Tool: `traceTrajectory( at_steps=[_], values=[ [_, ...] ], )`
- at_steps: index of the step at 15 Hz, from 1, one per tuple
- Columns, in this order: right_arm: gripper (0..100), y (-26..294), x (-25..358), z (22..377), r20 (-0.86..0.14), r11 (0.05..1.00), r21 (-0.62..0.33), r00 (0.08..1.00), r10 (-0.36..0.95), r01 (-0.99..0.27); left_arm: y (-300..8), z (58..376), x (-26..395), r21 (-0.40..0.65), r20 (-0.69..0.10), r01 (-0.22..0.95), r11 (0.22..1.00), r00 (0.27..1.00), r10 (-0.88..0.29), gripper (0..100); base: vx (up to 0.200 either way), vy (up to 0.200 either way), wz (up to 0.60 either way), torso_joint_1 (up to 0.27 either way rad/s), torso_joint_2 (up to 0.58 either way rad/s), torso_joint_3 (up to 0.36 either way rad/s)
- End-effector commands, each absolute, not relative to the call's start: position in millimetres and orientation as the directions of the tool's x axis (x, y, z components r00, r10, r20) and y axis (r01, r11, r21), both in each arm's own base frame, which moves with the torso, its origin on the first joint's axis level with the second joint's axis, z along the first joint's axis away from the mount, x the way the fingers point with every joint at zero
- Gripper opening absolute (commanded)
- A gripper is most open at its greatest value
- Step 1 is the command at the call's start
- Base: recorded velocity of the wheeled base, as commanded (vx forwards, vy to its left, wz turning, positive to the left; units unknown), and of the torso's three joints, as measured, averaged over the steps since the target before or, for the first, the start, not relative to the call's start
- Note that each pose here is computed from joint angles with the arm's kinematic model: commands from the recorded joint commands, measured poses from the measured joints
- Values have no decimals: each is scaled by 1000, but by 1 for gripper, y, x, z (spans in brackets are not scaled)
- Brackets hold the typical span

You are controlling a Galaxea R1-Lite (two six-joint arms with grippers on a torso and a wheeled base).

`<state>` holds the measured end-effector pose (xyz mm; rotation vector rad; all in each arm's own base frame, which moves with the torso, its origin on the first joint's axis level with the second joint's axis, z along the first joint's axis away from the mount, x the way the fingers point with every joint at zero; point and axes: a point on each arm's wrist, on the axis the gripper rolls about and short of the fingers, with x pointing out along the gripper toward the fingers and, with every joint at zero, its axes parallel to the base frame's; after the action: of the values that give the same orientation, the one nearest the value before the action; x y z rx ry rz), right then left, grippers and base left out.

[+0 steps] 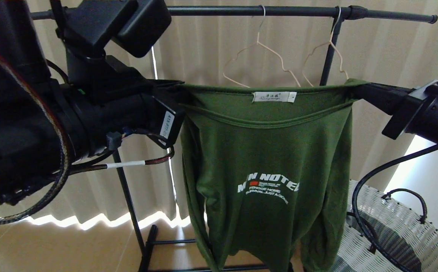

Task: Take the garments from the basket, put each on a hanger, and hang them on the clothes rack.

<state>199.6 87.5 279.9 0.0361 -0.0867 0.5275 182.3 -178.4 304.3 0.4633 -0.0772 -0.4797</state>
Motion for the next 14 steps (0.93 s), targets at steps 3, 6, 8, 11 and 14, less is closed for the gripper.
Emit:
traceTrajectory(
  at_steps=[3, 6, 8, 11, 14],
  values=[
    [0, 88, 200, 290, 126, 862, 8, 856, 502, -507, -169, 300, 176, 476, -17, 406, 780, 891, -454, 0, 0, 0, 0, 0, 0, 0],
    [0, 91, 207, 296, 139, 861, 6, 853, 504, -509, -141, 320, 171, 467, -35, 360, 808, 920, -389, 0, 0, 0, 0, 0, 0, 0],
    [0, 95, 213, 290, 112, 858, 10, 853, 509, -513, -132, 324, 164, 421, -96, 384, 822, 920, -381, 0, 0, 0, 0, 0, 0, 0],
    [0, 101, 224, 286, 93, 855, 12, 852, 515, -518, -128, 339, 163, 329, -117, 404, 853, 914, -388, 0, 0, 0, 0, 0, 0, 0],
    [0, 103, 224, 291, 111, 853, 10, 848, 518, -522, -127, 332, 162, 332, -178, 470, 818, 883, -435, 0, 0, 0, 0, 0, 0, 0]
  ],
)
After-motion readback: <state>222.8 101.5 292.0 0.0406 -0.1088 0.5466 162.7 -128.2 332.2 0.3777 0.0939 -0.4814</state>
